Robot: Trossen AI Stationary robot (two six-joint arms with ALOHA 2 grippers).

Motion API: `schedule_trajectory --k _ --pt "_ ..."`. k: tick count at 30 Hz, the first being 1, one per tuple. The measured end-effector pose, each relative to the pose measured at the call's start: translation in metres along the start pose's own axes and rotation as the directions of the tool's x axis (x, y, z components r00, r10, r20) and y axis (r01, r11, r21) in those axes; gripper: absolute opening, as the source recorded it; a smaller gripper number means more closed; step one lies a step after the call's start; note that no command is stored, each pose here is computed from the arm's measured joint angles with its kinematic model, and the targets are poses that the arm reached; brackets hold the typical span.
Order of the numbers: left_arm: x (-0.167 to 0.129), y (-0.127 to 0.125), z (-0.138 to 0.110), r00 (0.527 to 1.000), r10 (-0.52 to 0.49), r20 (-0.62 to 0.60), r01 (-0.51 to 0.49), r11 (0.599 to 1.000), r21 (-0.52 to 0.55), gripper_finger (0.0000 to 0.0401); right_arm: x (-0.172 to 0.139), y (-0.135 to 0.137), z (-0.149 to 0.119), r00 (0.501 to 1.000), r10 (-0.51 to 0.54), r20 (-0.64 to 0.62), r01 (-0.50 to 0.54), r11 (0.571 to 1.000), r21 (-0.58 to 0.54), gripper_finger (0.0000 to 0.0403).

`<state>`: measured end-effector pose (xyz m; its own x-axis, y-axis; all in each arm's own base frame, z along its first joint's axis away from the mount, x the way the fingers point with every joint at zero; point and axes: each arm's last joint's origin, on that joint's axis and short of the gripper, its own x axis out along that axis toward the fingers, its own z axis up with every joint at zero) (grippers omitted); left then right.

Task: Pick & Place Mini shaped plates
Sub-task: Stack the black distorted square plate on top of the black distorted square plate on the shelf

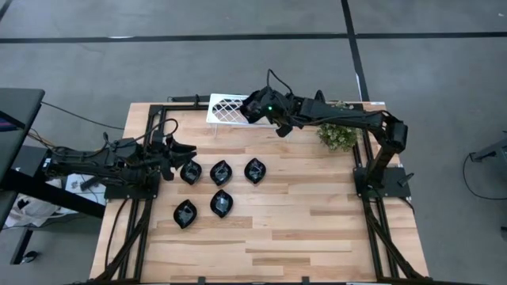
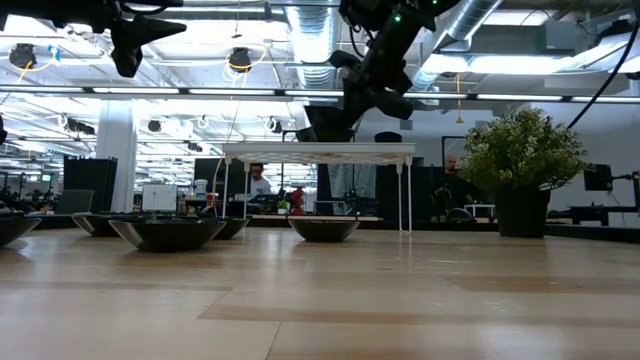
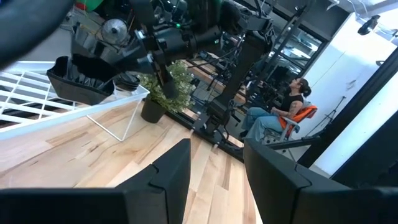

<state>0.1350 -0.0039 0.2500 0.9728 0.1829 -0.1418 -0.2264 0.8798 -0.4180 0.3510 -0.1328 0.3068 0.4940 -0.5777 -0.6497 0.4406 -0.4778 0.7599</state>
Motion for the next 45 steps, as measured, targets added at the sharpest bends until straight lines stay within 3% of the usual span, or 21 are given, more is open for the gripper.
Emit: schedule_trajectory --k 23,37,45 --pt "0.0000 -0.0007 0.0015 1.000 -0.007 0.015 0.007 1.000 -0.004 0.0150 -0.0006 -0.0022 -0.0013 1.000 -0.019 -0.010 0.019 0.999 -0.044 0.0011" --pt "-0.0001 -0.0008 0.0016 1.000 -0.008 0.016 0.008 1.000 -0.005 0.0150 -0.0007 -0.0027 -0.0031 0.996 -0.043 -0.078 0.040 0.998 -0.046 0.0011" --pt "0.0000 -0.0008 0.0016 1.000 -0.008 0.016 0.008 1.000 -0.005 0.0150 0.0004 0.0049 -0.0022 0.997 0.029 -0.077 -0.030 0.999 -0.011 0.0011"
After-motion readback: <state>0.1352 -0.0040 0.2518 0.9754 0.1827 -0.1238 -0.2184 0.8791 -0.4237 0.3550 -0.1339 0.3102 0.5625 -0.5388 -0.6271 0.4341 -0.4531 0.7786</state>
